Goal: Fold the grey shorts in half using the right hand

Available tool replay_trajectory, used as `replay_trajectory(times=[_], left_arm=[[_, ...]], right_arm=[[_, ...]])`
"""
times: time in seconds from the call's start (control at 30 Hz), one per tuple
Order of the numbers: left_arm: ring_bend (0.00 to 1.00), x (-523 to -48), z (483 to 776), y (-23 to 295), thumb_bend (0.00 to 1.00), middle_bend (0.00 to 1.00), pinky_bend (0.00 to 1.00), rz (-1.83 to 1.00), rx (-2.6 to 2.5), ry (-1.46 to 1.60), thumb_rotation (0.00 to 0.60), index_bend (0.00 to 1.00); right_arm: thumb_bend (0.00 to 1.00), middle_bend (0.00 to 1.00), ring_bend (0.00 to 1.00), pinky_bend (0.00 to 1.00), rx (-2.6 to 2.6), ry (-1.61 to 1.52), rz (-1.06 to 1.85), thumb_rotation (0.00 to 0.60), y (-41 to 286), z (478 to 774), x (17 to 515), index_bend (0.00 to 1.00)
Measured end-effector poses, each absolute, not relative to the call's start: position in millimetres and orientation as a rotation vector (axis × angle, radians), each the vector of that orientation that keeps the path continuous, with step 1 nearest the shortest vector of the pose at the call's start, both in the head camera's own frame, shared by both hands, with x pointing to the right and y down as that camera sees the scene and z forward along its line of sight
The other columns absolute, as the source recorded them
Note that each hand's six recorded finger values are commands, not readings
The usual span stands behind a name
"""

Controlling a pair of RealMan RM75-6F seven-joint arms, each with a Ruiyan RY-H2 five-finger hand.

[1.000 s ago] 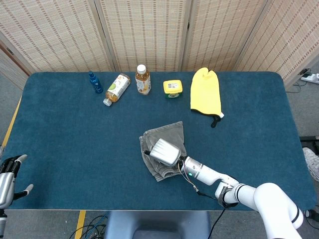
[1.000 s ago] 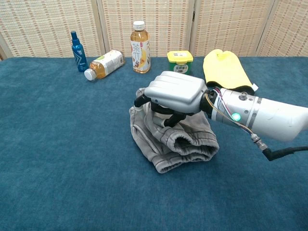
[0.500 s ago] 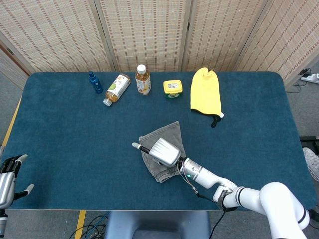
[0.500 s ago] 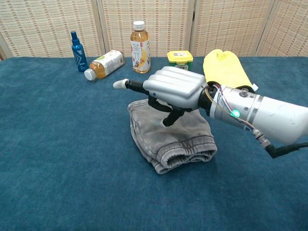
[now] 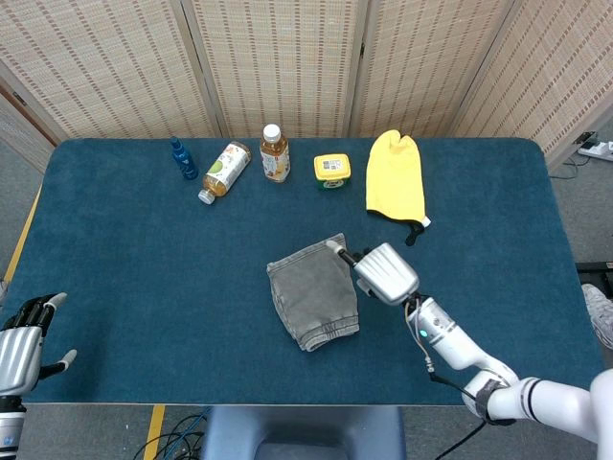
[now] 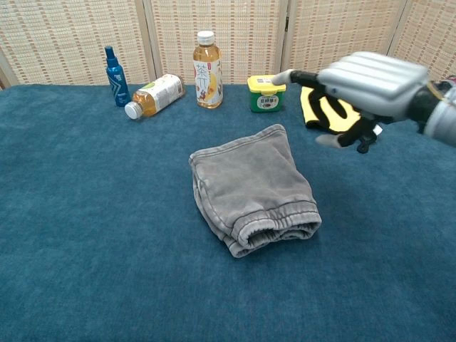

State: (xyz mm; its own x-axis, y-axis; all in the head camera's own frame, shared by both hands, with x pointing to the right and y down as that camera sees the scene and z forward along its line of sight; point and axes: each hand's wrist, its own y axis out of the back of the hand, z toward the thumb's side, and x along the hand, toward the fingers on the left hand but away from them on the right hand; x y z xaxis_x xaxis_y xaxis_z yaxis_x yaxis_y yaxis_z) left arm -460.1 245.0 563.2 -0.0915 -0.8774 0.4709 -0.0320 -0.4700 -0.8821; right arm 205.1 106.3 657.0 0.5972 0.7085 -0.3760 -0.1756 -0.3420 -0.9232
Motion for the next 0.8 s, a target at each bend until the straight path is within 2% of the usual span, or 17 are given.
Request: replay_trajectory(times=[0.03,0.13,0.23,0.33,0.5,0.8], left_arm=[[0.17,-458.5,563.7,244.3,0.2,0.19,0.33,-1.632,-1.525,1.014,0.6,0.18],[0.17,-452.7,565.3,241.9,0.2,0.19,0.33,-1.615,-1.538,1.009,0.6,0.18],[0.17,-447.8,567.1,240.7,0.2,0.19,0.33,-1.604,-1.55,1.001,0.6,0.18],[0.17,-442.1,568.8,238.7,0.2,0.19,0.33,-1.592,-1.561,0.997,0.6,0.18],[0.17,-434.4,570.8,237.2,0.2,0.19,0.33,-1.575,-1.579,0.994,0.6,0.18],[0.17,-428.9,572.3,236.9,0.2,0.19,0.33,-1.573,-1.586,0.999,0.6,0.18]], right_arm=[[0.33,0.36,0.33,0.48,-1.677,-0.456,1.0,0.6,107.5,654.1,216.4,0.12],[0.34,0.24,0.18,0.32,-1.65,-0.502,1.092,0.6,113.4,643.6,252.7,0.12],[0.35,0.16,0.1,0.23,-1.614,-0.558,1.172,0.6,121.0,631.9,289.1,0.12],[0.35,0.14,0.08,0.21,-1.569,-0.622,1.247,0.6,131.2,619.8,323.0,0.12],[0.37,0.17,0.08,0.21,-1.519,-0.732,1.339,0.6,154.5,599.4,370.9,0.12],[0.39,0.23,0.15,0.21,-1.492,-0.862,1.458,0.6,198.5,577.9,427.3,0.12]])
